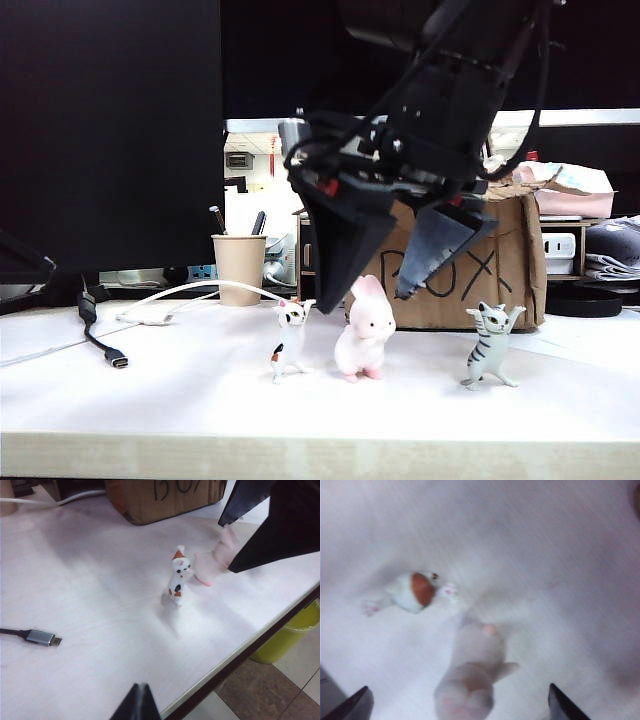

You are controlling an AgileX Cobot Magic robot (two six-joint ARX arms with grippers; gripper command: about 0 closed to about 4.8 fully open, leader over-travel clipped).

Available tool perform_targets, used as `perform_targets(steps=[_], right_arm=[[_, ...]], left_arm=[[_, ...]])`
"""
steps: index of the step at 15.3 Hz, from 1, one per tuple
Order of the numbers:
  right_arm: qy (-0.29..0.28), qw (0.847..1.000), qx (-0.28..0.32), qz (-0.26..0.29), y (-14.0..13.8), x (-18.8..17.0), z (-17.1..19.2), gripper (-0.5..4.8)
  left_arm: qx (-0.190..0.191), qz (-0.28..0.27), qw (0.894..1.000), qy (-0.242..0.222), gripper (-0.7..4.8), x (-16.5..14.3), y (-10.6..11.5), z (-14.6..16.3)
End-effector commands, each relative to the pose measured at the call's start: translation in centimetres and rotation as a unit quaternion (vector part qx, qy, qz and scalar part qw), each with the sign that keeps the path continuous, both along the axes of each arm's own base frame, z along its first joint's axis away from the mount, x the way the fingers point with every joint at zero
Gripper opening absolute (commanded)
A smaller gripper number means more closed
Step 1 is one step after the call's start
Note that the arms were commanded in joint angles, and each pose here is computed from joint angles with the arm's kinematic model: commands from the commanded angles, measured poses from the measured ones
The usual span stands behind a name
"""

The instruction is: Put the doll that is least similar in size compared to the others into the paper box.

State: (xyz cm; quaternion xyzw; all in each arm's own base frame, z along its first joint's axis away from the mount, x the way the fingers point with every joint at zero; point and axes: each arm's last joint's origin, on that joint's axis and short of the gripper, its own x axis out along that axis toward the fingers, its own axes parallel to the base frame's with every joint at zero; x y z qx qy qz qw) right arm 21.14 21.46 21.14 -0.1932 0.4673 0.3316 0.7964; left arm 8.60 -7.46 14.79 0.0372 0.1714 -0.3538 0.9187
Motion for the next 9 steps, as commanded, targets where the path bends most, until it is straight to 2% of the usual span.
perform_targets(steps=[1, 5, 9], right_arm=[[-0.004, 1.000, -0.002, 0.001, 0.3, 0.3, -0.4, 4.79], [0.012, 1.000, -0.020, 0.005, 0.8, 0.9, -2.3, 4.79], [0.002, 1.000, -0.020, 0.013, 1.2, 1.3, -2.9, 4.79]], left_arm=[[-0.006, -0.001, 1.000, -0.004, -0.05, 0.0, 0.0, 0.2], [-0.006, -0.001, 1.000, -0.005, -0.05, 0.0, 0.0, 0.2], [-0.006, -0.001, 1.000, -0.004, -0.05, 0.0, 0.0, 0.2]])
